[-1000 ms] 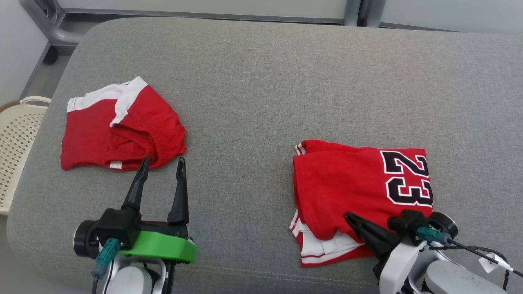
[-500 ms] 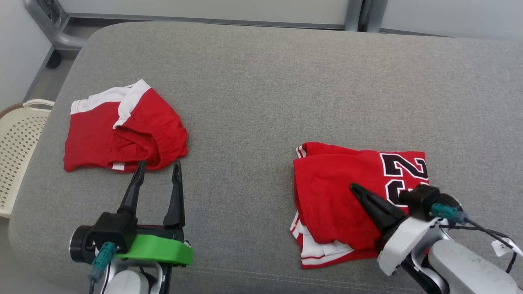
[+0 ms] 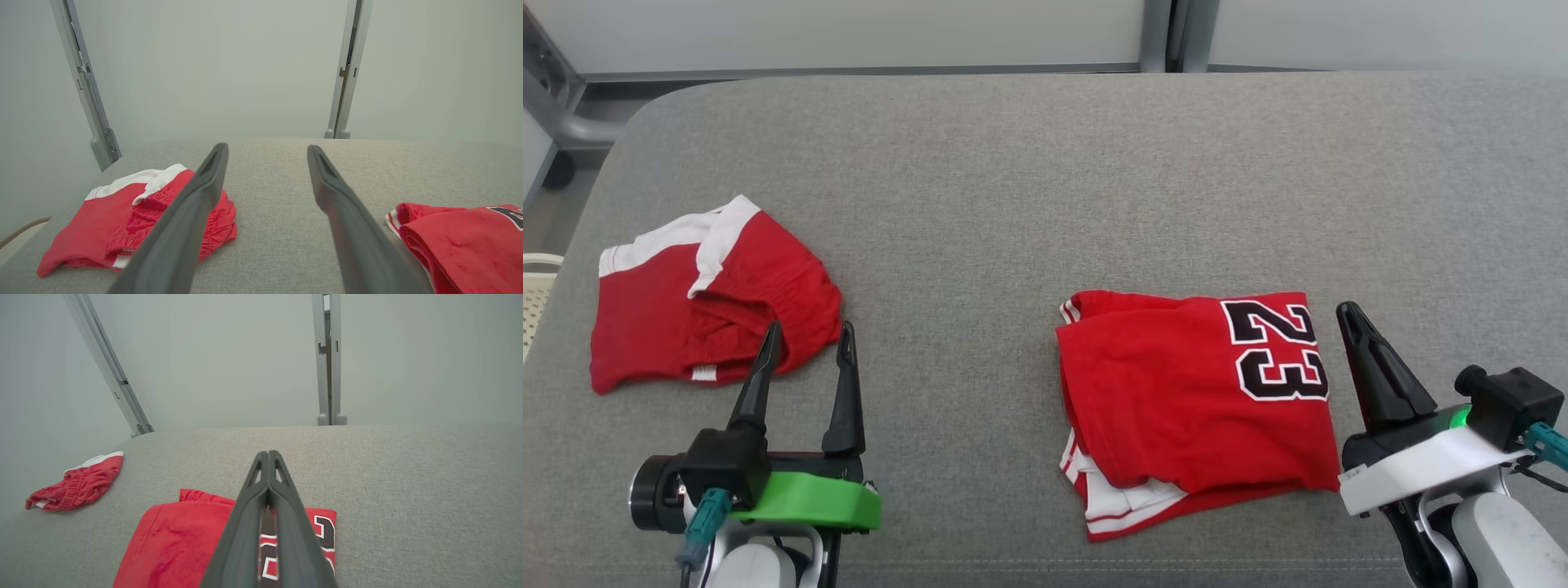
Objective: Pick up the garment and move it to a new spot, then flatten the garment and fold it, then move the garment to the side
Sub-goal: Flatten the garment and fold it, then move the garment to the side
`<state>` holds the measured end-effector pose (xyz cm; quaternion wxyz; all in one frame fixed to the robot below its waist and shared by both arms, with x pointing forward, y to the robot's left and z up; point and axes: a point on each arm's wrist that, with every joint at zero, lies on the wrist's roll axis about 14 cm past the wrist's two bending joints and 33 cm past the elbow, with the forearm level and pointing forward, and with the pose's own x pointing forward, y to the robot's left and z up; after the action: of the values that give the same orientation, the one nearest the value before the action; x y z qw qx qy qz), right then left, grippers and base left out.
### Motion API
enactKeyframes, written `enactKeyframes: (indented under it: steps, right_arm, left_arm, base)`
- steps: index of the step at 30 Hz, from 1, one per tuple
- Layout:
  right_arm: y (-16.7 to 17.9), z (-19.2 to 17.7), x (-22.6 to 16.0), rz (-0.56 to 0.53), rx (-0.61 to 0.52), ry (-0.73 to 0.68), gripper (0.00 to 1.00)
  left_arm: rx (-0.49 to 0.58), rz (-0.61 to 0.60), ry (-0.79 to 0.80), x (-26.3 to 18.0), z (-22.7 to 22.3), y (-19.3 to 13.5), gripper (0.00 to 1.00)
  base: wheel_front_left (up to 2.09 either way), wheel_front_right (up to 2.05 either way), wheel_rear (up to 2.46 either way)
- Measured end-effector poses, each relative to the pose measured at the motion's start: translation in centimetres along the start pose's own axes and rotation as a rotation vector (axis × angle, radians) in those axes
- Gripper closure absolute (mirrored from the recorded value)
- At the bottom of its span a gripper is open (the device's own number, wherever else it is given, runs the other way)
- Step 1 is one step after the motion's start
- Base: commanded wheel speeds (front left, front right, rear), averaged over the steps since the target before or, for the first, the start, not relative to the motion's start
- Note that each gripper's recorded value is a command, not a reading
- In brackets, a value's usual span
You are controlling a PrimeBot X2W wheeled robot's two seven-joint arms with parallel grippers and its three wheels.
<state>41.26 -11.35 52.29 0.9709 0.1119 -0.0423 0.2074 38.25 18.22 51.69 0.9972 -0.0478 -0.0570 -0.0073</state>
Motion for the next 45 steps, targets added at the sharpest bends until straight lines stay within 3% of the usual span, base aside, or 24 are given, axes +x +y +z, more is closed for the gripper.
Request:
enactKeyframes:
  steps: [1, 2, 3, 25, 45]
  right_arm:
    - [-0.2, 0.4, -0.3, -0.014, -0.001, -0.013, 1.0]
    - [-0.4, 0.7, -0.6, -0.03, 0.005, -0.026, 0.44]
    - [-0.5, 0.9, -0.9, -0.044, 0.01, -0.035, 0.0]
    - [-2.4, 0.5, -8.2, -0.218, -0.026, -0.015, 0.0]
    - [-1.9, 1.0, -8.5, -0.217, -0.027, -0.034, 0.0]
  left_arm:
    - [0.001, -0.005, 0.0, 0.1, 0.0, -0.1, 0.0]
    - [0.001, -0.011, -0.001, 0.2, 0.0, -0.3, 0.0]
    - [0.002, -0.021, -0.001, 0.2, 0.0, -0.5, 0.0]
    - [0.024, -0.069, 0.016, -1.9, -0.3, -1.4, 0.0]
    - [0.027, -0.062, 0.082, -4.0, -2.2, -0.7, 0.0]
  base:
    - [0.0, 0.0, 0.0]
    - [0.0, 0.0, 0.0]
    - [0.0, 0.0, 0.0]
    - [0.0, 0.0, 0.0]
    - [0.0, 0.0, 0.0]
